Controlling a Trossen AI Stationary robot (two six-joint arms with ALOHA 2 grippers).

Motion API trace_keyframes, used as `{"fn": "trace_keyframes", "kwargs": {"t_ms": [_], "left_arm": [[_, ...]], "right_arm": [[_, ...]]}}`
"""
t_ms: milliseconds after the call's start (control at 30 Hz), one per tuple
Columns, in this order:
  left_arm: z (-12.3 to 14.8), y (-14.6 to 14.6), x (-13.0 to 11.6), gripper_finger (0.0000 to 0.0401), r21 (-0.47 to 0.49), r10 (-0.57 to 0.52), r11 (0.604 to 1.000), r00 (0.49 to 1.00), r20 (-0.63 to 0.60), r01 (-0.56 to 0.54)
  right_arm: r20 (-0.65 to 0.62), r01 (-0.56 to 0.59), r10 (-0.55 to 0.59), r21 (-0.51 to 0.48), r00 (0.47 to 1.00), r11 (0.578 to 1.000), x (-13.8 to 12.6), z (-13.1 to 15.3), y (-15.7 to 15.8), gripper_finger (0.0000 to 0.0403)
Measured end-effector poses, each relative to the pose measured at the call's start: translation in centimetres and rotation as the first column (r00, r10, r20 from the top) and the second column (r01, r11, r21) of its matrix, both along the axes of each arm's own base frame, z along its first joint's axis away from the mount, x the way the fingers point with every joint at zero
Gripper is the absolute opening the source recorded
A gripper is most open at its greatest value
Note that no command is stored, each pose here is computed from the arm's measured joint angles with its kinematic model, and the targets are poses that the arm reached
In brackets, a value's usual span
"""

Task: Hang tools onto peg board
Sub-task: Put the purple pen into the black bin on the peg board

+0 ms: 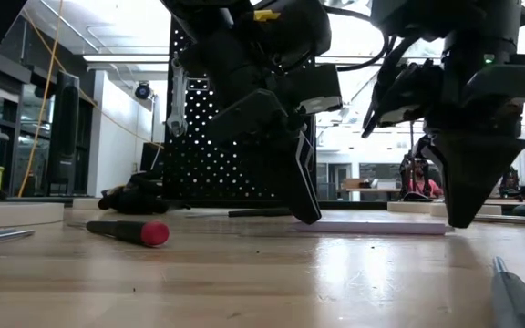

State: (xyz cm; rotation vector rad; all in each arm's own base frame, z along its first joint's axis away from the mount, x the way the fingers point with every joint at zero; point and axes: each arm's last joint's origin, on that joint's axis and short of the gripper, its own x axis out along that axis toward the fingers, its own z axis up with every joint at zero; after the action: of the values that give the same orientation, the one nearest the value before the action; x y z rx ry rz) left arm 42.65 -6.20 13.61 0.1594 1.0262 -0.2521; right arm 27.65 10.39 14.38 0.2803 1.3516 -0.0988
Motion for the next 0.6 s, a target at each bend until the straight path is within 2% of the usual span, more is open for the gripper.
{"fn": "trace_keyframes", "kwargs": {"t_ms": [600], "left_arm": [[0.03, 0.01, 0.04, 0.0136, 0.000, -0.002, 1.000, 1.000, 0.004, 0.002]], "right_arm": [[0.035, -0.037, 0.037, 0.004, 0.999, 0.999, -0.08, 0.96, -0.05, 0.0000]]}}
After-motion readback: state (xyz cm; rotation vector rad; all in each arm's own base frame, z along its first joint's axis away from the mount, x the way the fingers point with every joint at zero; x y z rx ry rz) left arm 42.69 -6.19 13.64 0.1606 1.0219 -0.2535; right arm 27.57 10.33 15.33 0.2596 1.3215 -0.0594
